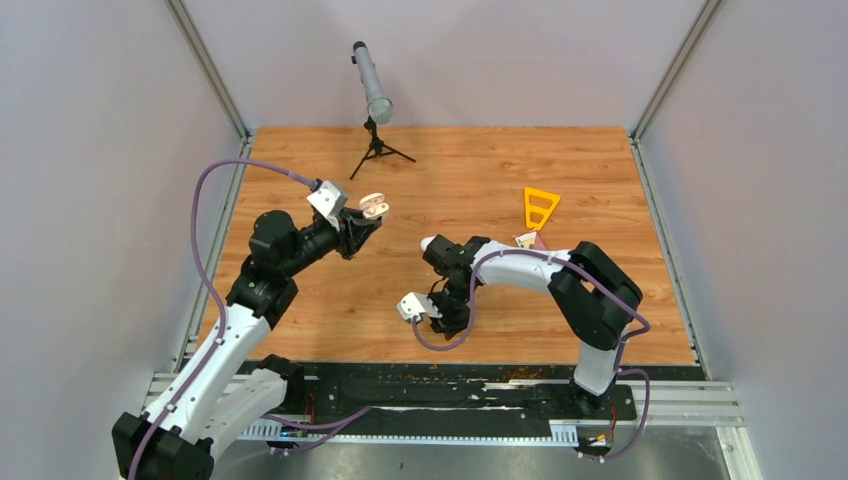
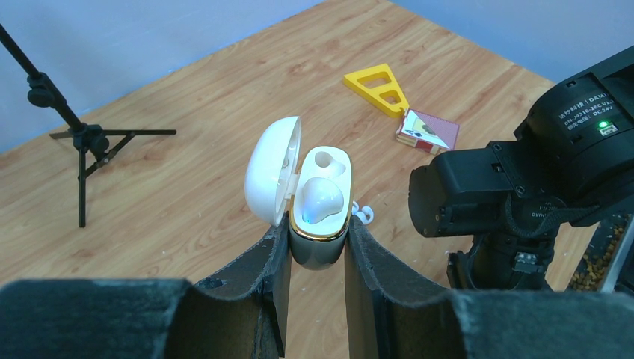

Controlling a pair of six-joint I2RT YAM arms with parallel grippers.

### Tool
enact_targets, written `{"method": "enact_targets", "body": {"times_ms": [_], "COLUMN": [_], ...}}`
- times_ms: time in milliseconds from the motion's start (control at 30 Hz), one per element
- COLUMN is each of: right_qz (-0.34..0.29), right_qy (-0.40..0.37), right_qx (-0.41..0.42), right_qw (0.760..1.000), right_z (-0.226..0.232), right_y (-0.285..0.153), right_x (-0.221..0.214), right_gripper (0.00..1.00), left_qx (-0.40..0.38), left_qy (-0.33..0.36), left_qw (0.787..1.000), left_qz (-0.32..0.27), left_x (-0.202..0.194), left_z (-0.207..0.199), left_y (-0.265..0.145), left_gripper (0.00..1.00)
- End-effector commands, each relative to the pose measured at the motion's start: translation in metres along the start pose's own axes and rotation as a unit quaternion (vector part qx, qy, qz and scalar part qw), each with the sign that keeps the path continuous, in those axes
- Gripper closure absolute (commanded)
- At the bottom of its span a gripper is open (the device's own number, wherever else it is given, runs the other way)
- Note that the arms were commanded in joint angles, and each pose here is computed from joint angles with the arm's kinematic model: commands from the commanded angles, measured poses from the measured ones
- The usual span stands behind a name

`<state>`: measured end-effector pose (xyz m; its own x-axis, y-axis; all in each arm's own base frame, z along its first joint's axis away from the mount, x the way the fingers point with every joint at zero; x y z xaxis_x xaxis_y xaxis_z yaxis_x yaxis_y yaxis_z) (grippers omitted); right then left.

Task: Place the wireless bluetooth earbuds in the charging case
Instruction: Pick up the earbud from the center of the board.

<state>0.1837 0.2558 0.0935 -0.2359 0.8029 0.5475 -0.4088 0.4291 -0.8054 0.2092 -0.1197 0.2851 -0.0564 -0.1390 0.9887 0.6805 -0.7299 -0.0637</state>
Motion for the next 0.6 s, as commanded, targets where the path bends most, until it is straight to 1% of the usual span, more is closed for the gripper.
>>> {"method": "enact_targets", "body": {"times_ms": [0, 200, 367, 433, 567], "right_qz": [-0.018, -0.017, -0.007, -0.013, -0.024], "right_qy": [0.03, 0.059, 0.107, 0.114, 0.121], "right_qx": [-0.007, -0.056, -0.127, -0.129, -0.113], "right_qw": [0.999, 0.997, 0.986, 0.985, 0.986], "right_z": [-0.003, -0.015, -0.03, -0.03, -0.023], "right_y": [0.009, 0.011, 0.002, -0.001, -0.003], "right_x": [0.004, 0.009, 0.013, 0.015, 0.019], "right_gripper": [0.65, 0.7, 0.7, 0.7, 0.66], "left_qx": [0.007, 0.008, 0.009, 0.009, 0.008], "left_qy": [0.016, 0.016, 0.015, 0.015, 0.012], "left_qw": [0.999, 0.999, 0.999, 0.999, 0.999], "left_qz": [-0.033, -0.031, -0.03, -0.03, -0.031], "left_x": [0.014, 0.012, 0.012, 0.011, 0.01], "left_z": [0.003, 0.003, 0.004, 0.004, 0.004], "left_y": [-0.002, -0.002, -0.001, 0.0, 0.001], "left_gripper": [0.99, 0.99, 0.99, 0.99, 0.99]}}
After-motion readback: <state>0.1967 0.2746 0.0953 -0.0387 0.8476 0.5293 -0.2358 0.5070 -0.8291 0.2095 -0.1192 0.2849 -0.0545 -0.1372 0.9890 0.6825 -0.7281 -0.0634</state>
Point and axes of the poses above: each gripper's point midway between its finger pads, its own y axis out along the fingers, its own z axis along the line the jaws close on, x = y × z, the point moved 9 cm from there along -y, back along the fingers, and after that the axes turned 10 degrees about y, right-handed, at the moved point
